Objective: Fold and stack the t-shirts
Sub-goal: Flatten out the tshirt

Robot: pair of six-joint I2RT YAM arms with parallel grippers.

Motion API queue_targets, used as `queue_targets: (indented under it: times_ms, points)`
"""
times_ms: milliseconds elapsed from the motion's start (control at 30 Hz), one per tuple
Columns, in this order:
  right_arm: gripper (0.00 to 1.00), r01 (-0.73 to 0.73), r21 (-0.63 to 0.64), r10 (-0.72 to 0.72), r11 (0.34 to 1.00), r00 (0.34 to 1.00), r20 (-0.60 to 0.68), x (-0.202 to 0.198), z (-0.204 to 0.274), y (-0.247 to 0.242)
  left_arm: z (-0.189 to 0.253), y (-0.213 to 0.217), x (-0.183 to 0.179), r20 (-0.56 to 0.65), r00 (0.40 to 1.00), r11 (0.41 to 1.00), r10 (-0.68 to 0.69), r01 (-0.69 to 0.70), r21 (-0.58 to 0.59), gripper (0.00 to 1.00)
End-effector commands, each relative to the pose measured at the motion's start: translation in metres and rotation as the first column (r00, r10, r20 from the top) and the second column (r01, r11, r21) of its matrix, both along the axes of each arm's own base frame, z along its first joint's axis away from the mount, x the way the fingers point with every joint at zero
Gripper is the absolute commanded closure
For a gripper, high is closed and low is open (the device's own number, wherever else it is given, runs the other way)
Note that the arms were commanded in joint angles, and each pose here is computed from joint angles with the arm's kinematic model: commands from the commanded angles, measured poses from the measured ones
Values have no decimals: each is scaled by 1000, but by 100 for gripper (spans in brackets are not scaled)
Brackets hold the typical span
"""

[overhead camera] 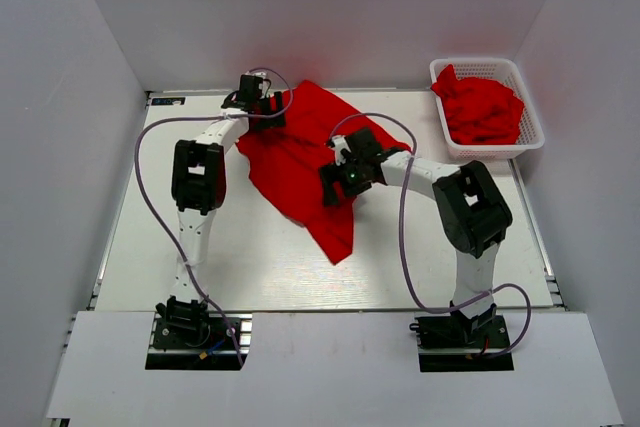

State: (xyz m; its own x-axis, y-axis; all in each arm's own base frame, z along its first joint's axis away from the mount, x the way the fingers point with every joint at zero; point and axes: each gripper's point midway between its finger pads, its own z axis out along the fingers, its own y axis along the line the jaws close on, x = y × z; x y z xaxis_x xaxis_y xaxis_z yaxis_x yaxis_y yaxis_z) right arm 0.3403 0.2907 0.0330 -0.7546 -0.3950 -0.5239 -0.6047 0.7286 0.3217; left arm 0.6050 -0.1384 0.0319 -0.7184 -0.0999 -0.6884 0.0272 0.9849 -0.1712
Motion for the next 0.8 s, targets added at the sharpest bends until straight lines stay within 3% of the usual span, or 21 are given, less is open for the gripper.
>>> queue_targets:
  times_ms: [0, 200, 333, 533, 567, 633, 767]
  points:
    - [10, -19, -32, 15, 999, 993, -113, -27, -6, 1, -14, -2, -10, -75, 996, 998, -55, 55, -8, 0]
    - [10, 67, -11, -66, 998, 994, 82, 30, 72, 11, 80, 5, 13, 122, 989, 995, -82, 75, 61, 0]
    - [10, 212, -33, -206, 977, 971, 124, 49, 107, -7, 121, 6, -12, 124, 985, 987, -119, 105, 120, 0]
    - [10, 429, -63, -426, 901, 903, 60, 41, 101, -67, 139, -8, -115, 69, 983, 980, -172, 164, 112, 0]
    - [10, 468, -55, -462, 882, 882, 91, 43, 111, -78, 120, -20, -140, 25, 979, 974, -202, 198, 110, 0]
    - [10, 529, -99, -522, 843, 848, 89, 39, 101, -101, 134, -36, -167, 47, 966, 963, -254, 249, 101, 0]
    - [10, 653, -105, -643, 751, 758, 114, 47, 112, -149, 118, -96, -231, -50, 906, 898, -420, 423, 126, 0]
